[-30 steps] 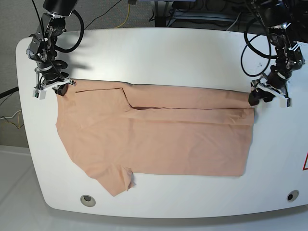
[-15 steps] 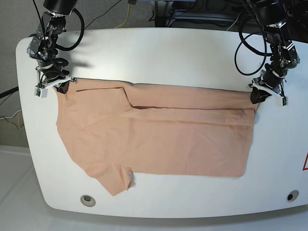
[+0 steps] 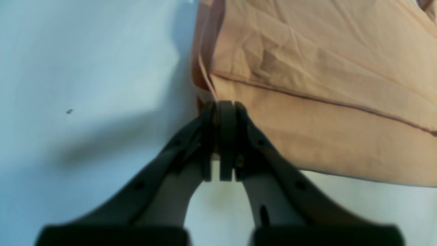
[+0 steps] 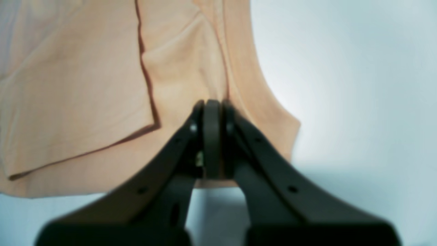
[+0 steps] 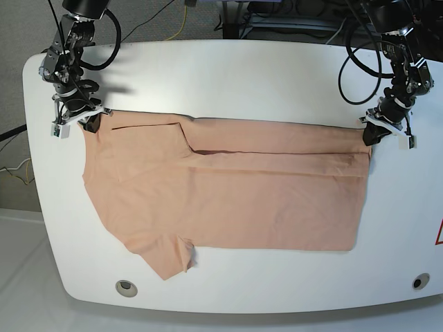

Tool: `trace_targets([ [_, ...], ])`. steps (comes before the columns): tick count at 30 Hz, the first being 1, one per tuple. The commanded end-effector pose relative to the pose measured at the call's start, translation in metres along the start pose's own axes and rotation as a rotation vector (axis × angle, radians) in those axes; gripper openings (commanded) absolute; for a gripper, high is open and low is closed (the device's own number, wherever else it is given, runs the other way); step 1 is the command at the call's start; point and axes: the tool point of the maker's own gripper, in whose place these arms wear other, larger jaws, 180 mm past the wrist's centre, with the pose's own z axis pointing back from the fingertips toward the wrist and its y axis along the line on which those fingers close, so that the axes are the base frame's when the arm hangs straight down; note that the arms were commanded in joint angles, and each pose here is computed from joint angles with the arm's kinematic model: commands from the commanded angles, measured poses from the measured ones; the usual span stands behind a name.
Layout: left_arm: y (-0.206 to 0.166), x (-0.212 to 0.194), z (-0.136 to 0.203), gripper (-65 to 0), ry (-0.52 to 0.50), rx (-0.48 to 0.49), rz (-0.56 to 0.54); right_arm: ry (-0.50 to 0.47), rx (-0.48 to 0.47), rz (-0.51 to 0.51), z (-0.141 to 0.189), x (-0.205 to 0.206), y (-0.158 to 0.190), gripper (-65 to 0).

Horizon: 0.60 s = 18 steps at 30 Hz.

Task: Fold the T-shirt properly
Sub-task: 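Close both grippers on the ends of the folded shoulder edge, then drag the folded shirt toward the robot with both grippers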

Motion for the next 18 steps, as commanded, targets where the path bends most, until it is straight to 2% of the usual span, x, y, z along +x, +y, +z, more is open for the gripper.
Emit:
trace_targets([
  [1, 0.000, 0.023, 0.008, -65.0, -0.061, -0.010, -0.030, -0.019, -0.007, 0.011, 0.003, 0.010, -0.003, -65.0],
  [6, 0.007, 0.004, 0.023, -62.6, -0.001, 0.001, -0.077, 0.006, -0.012, 0.029, 0.012, -0.003, -0.007, -65.0],
  [10, 0.008, -0.007, 0.033, -65.0, 0.026, 0.004, -0.104, 0.018, -0.020, 0.042, 0.019, -0.011, -0.009, -65.0],
  [18, 0.014, -0.034, 0.045, -65.0, 0.114, 0.016, -0.136, 0.065, -0.049, 0.061, 0.040, -0.035, -0.020, -65.0],
])
